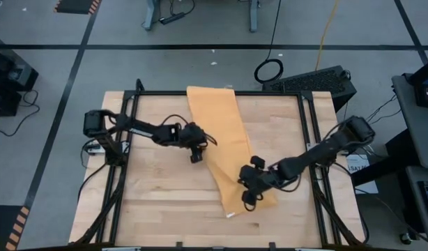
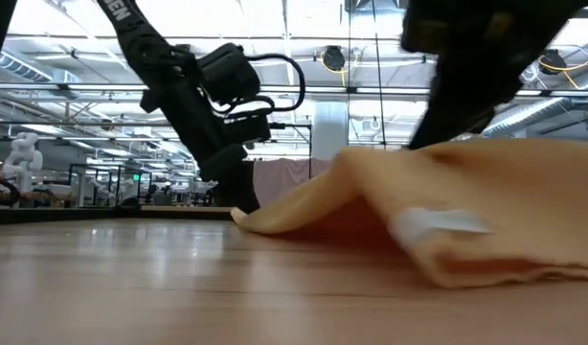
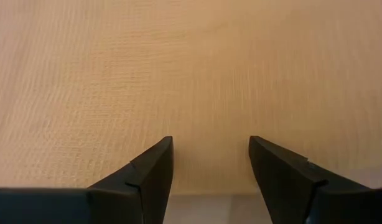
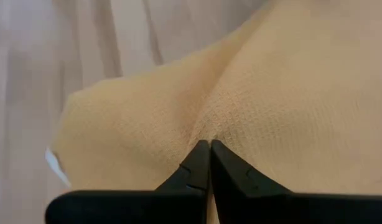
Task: Roll towel
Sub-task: Fold the yellow towel
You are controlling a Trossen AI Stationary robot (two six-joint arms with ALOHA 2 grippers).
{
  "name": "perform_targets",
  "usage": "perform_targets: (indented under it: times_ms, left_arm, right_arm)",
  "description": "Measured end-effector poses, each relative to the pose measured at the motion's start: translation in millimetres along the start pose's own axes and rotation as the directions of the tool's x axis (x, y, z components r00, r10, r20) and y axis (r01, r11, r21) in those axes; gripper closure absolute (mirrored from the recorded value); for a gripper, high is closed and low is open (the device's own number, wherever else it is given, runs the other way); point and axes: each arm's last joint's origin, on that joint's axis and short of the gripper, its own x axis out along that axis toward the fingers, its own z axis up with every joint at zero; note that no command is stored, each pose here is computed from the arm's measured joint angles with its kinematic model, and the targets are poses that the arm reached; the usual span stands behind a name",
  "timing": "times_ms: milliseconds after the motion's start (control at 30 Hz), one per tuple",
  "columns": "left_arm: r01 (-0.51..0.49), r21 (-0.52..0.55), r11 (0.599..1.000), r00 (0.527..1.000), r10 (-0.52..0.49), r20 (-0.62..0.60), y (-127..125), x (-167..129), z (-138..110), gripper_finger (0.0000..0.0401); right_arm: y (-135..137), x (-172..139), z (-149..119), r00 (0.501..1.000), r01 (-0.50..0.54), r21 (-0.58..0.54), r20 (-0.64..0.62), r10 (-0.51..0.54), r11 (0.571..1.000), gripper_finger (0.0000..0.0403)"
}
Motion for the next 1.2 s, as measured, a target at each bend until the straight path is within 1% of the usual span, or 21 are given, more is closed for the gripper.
perform_targets:
  times_ms: [100, 167, 433, 533, 600, 700, 767, 833, 933, 1067, 1133, 1200]
  left_arm:
    - [-0.007, 0.010, 1.000, 1.000, 0.007, -0.013, -3, 5, -5, 0.0187]
    - [-0.011, 0.011, 1.000, 1.000, 0.011, -0.015, -3, 7, -6, 0.0187]
    - [0.004, 0.015, 1.000, 0.997, -0.006, 0.082, -5, 7, 4, 0.0187]
    - [-0.002, 0.022, 1.000, 0.998, 0.000, 0.058, 0, 11, 1, 0.0187]
    - [-0.009, 0.020, 1.000, 1.000, 0.009, 0.018, 4, 14, -4, 0.0187]
    - [-0.021, 0.039, 0.999, 1.000, 0.021, 0.002, 12, 17, -6, 0.0187]
    - [-0.016, 0.040, 0.999, 1.000, 0.016, -0.008, 18, 19, -7, 0.0187]
    - [0.021, 0.048, 0.999, 1.000, -0.020, -0.017, 24, 23, -10, 0.0187]
    - [0.070, 0.064, 0.995, 0.997, -0.067, -0.039, 30, 27, -14, 0.0187]
    - [0.086, 0.111, 0.990, 0.993, -0.077, -0.089, 35, 26, -19, 0.0187]
    - [0.094, 0.142, 0.985, 0.990, -0.077, -0.122, 36, 22, -21, 0.0187]
    - [0.097, 0.162, 0.982, 0.986, -0.073, -0.148, 38, 18, -23, 0.0187]
  right_arm:
    - [5, -10, -6, 1.000, 0.004, 0.016, -0.008, -0.004, 1.000, 0.0399]
    - [8, -10, -12, 1.000, 0.030, 0.014, -0.005, -0.030, 0.999, 0.0399]
    - [14, 7, -25, 0.997, 0.068, 0.048, -0.033, -0.066, 0.997, 0.0399]
    - [14, 13, -26, 0.996, 0.076, 0.053, -0.038, -0.075, 0.996, 0.0399]
    - [12, 15, -25, 0.996, 0.085, 0.060, -0.039, -0.083, 0.995, 0.0399]
    - [8, 16, -21, 0.995, 0.091, 0.068, -0.037, -0.088, 0.994, 0.0399]
    - [6, 13, -17, 0.997, 0.073, 0.071, -0.044, -0.070, 0.995, 0.0398]
    - [6, 8, -12, 0.997, 0.062, 0.062, -0.059, -0.058, 0.996, 0.0393]
    - [7, -4, -5, 0.993, 0.080, 0.033, -0.092, -0.076, 0.996, 0.0365]
    - [15, -26, 3, 0.987, 0.091, -0.014, -0.131, -0.092, 0.996, 0.0304]
    - [20, -37, -2, 0.981, 0.095, -0.033, -0.166, -0.099, 0.995, 0.0273]
    - [29, -44, -14, 0.976, 0.082, -0.057, -0.196, -0.091, 0.995, 0.0247]
